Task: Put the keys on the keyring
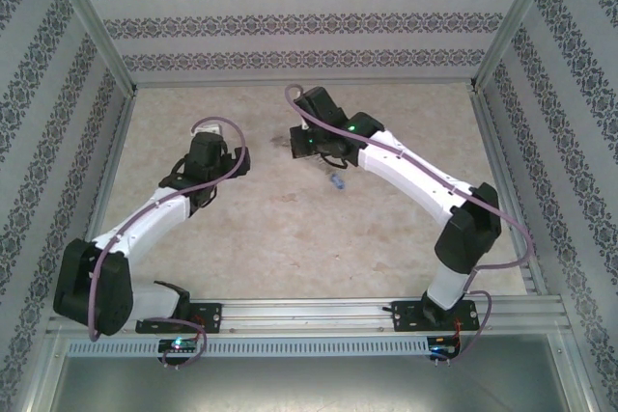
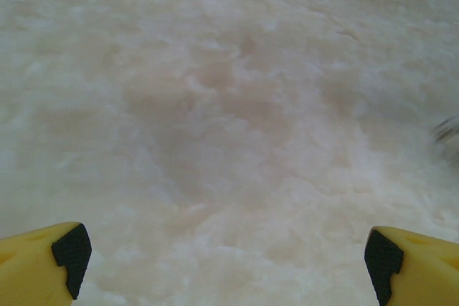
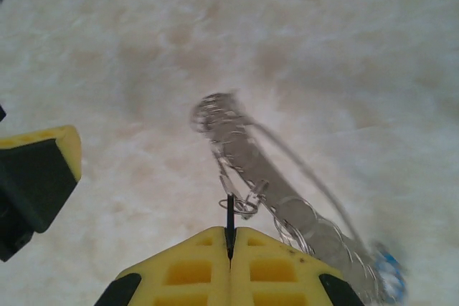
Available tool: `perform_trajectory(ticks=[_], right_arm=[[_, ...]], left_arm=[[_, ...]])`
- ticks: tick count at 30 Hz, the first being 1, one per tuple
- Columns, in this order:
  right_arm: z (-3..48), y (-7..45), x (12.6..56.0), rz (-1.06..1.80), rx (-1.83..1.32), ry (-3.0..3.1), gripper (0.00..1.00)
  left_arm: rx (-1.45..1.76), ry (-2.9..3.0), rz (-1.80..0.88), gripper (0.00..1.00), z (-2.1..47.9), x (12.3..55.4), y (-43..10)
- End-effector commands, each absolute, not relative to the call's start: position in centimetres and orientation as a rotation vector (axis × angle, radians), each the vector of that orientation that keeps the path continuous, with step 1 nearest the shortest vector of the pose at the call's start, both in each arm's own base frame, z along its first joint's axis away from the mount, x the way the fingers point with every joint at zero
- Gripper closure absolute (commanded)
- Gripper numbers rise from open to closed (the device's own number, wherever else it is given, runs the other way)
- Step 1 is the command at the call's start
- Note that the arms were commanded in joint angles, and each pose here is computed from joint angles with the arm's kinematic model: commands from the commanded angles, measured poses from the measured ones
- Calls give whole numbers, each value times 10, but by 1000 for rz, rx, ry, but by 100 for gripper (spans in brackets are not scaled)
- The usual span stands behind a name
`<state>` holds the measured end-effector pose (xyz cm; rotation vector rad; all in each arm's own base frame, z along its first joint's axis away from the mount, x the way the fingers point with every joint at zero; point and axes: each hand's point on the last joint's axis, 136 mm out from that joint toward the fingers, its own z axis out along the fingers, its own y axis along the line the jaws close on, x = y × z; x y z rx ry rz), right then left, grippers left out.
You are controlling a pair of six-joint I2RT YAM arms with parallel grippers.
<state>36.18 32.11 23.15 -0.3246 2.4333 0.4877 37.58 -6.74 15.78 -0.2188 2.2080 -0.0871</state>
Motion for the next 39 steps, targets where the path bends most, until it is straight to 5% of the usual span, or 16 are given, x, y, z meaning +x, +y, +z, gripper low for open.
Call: perform_trajectory(ticks=[1,9,20,39], right_arm=[[245,368,353,745,-304,2404,100],[218,408,359,906,-274,2475,100],[160,387,385,991,-175,2596,100],[67,265,393,897,45,2711,96]], left_arm=[[-301,2183,-6,1,164,366,-45],[-389,2134,101,0,175,343,-16],[-412,2110,108,1,178,336,-8],[-324,2177,26,1,154,354,-30]])
